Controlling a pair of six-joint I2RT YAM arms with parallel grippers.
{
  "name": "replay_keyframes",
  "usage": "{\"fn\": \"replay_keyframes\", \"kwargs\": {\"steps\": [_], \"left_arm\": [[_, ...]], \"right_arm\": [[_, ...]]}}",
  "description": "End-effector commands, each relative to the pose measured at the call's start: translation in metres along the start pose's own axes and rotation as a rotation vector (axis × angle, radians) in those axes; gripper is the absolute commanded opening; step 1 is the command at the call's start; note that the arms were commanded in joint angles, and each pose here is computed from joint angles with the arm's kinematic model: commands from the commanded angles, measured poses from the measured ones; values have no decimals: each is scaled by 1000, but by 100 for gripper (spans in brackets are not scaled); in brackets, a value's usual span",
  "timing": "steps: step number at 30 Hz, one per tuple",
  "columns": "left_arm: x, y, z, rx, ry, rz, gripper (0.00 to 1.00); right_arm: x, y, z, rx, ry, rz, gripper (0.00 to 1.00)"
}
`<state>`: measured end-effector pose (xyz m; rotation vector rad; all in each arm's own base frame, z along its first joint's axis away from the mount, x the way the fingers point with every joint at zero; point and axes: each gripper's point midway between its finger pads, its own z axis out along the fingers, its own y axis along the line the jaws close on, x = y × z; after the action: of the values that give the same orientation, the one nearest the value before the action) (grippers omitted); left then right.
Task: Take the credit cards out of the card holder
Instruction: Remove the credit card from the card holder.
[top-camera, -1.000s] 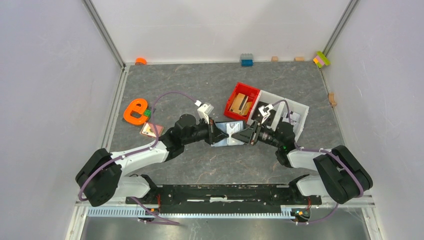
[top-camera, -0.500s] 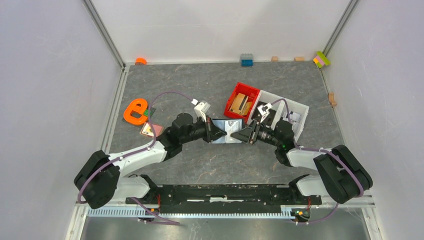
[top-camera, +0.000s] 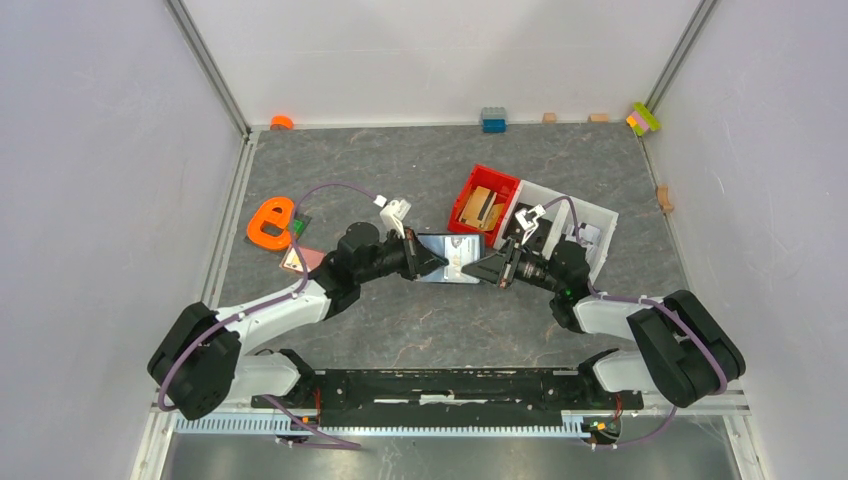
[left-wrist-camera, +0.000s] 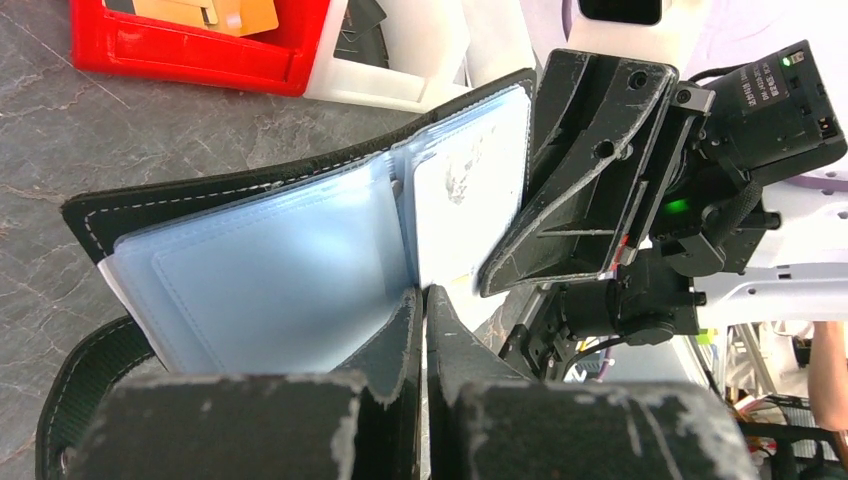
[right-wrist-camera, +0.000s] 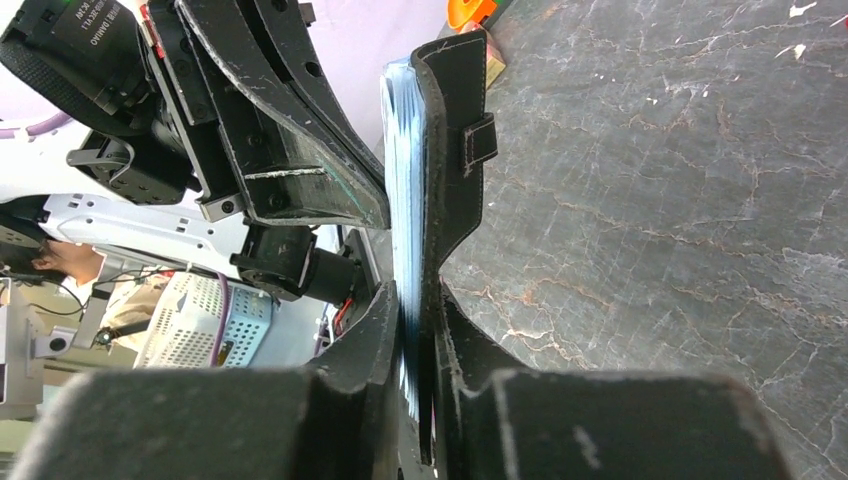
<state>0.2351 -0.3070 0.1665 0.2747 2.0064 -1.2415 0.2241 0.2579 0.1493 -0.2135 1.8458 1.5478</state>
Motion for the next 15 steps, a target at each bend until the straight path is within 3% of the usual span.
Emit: {"fn": "replay_keyframes", "kwargs": {"steps": [1, 5, 9, 15], "left_arm": [[-19, -1, -2, 6, -70, -21, 2], [-19, 0, -1, 2, -68, -23, 4], [-14, -11, 0, 69, -29, -9, 23], [-6, -29, 7, 191, 35, -33, 29]], "right_arm": [[-10, 5, -1, -21, -33, -27, 9], [-11, 6, -3, -25, -39, -21, 0], [-13, 11, -5, -49, -53, -12, 0], [-12, 18, -5, -88, -53, 4, 0]]}}
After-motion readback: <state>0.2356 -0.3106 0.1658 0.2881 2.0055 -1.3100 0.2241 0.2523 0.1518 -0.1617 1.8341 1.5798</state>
